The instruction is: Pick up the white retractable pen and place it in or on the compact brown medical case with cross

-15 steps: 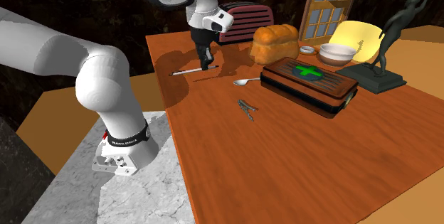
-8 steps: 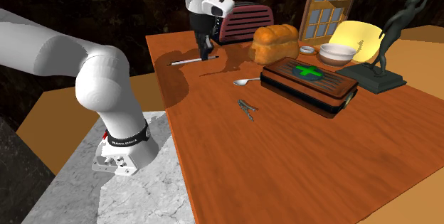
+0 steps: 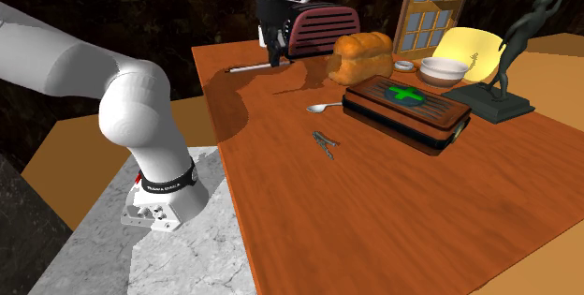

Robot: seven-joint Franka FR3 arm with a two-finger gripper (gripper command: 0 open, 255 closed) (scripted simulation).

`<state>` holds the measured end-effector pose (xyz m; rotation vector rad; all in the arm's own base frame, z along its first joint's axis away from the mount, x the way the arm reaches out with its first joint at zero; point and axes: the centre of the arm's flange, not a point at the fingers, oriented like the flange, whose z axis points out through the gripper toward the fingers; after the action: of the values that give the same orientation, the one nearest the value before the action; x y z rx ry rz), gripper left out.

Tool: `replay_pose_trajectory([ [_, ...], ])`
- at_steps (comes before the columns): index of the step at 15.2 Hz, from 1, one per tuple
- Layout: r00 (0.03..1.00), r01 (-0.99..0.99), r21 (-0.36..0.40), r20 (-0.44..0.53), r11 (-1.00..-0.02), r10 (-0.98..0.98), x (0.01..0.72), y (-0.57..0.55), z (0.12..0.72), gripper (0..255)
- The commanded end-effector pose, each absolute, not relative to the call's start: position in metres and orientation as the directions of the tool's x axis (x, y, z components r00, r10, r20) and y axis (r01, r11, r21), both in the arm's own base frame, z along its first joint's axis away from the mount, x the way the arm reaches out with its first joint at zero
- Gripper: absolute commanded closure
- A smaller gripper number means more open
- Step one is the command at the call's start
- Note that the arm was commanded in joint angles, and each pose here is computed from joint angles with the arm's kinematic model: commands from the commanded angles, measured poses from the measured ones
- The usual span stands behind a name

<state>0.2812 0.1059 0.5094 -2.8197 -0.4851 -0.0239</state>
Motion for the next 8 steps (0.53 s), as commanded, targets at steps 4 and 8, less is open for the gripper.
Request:
replay_pose_trajectory([
  [4, 0.943, 0.33, -0.27, 0.063, -0.905, 0.325, 0.342, 0.106, 0.513, 255],
  [8, 0.943, 0.33, -0.27, 0.063, -0.905, 0.325, 0.395, 0.105, 0.515, 255],
])
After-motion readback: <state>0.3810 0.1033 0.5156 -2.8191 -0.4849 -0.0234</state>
